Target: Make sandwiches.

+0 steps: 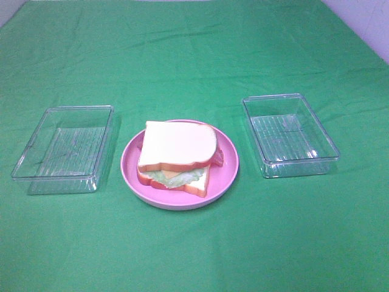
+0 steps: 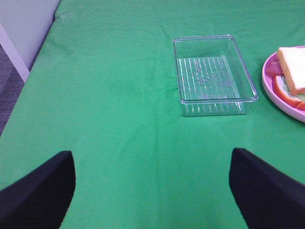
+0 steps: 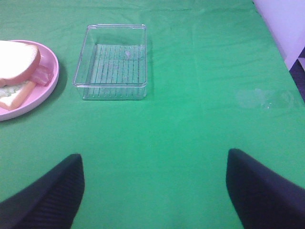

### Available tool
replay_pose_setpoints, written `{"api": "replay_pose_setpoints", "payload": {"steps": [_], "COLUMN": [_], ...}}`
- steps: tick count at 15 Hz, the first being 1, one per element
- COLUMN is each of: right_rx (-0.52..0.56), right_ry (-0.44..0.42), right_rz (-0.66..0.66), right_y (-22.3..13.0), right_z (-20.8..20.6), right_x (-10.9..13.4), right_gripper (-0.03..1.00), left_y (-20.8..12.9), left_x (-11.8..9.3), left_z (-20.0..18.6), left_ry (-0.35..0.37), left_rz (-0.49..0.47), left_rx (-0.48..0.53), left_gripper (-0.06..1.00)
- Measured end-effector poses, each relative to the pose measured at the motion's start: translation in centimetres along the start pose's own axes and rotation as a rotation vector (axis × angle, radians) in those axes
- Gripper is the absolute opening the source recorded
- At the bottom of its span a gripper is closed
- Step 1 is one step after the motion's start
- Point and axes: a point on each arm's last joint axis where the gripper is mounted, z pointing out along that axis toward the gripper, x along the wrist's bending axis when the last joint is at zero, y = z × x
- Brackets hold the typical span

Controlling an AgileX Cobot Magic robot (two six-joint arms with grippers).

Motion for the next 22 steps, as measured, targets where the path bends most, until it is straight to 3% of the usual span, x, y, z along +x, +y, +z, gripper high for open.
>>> {"api": "replay_pose_setpoints", "payload": {"steps": [22], "right_rx": [0.000], "right_ry": [0.000], "right_rz": [0.000], "right_y": [0.00], "right_z": [0.00], "right_x": [0.00], "right_gripper": [0.77], "left_y": [0.00], "left_x": [-0.15], "left_z": [0.00], "left_ry": [-0.017], "left_rz": [-0.006], "left_rx": [0.000], "left_gripper": [0.83]}}
